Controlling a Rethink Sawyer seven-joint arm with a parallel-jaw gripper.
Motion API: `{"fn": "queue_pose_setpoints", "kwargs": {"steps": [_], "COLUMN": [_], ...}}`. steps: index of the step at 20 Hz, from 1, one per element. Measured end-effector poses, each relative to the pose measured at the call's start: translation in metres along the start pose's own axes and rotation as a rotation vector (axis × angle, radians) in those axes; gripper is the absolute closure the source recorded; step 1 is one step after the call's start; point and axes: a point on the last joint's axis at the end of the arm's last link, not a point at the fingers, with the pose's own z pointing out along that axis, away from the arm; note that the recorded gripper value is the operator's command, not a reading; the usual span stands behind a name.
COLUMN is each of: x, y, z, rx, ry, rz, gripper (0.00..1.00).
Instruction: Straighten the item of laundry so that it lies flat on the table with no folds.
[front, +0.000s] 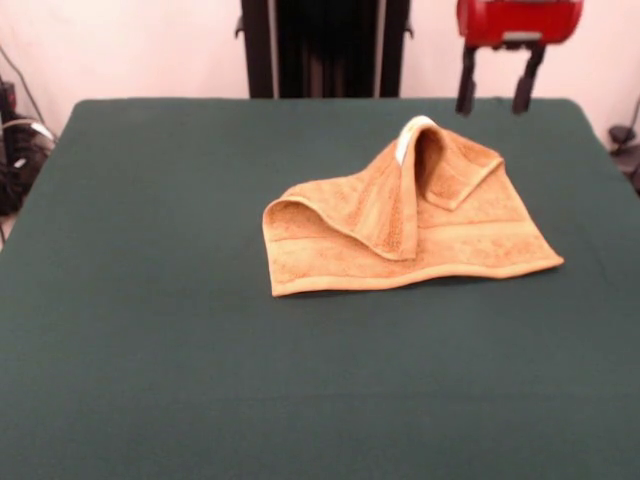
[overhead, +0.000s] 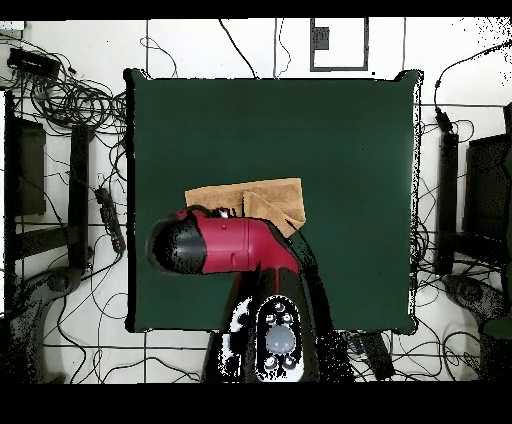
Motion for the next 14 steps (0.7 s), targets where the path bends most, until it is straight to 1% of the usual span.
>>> {"fn": "queue_pose_setpoints", "kwargs": {"steps": [1, 2, 5, 6, 9, 14], "x": [-0.003, -0.012, -0.018, -0.024, -0.028, -0.029], "y": [-0.002, -0.007, -0.013, -0.017, -0.018, -0.022], "z": [0.002, 0.012, 0.023, 0.036, 0.054, 0.078], "rx": [0.0, 0.0, -0.001, -0.006, -0.021, -0.043], "ry": [-0.004, -0.018, -0.028, -0.036, -0.043, -0.044], "rz": [0.002, 0.011, 0.019, 0.027, 0.035, 0.052], "gripper": [0.0, 0.0, 0.0, 0.0, 0.0, 0.0]}}
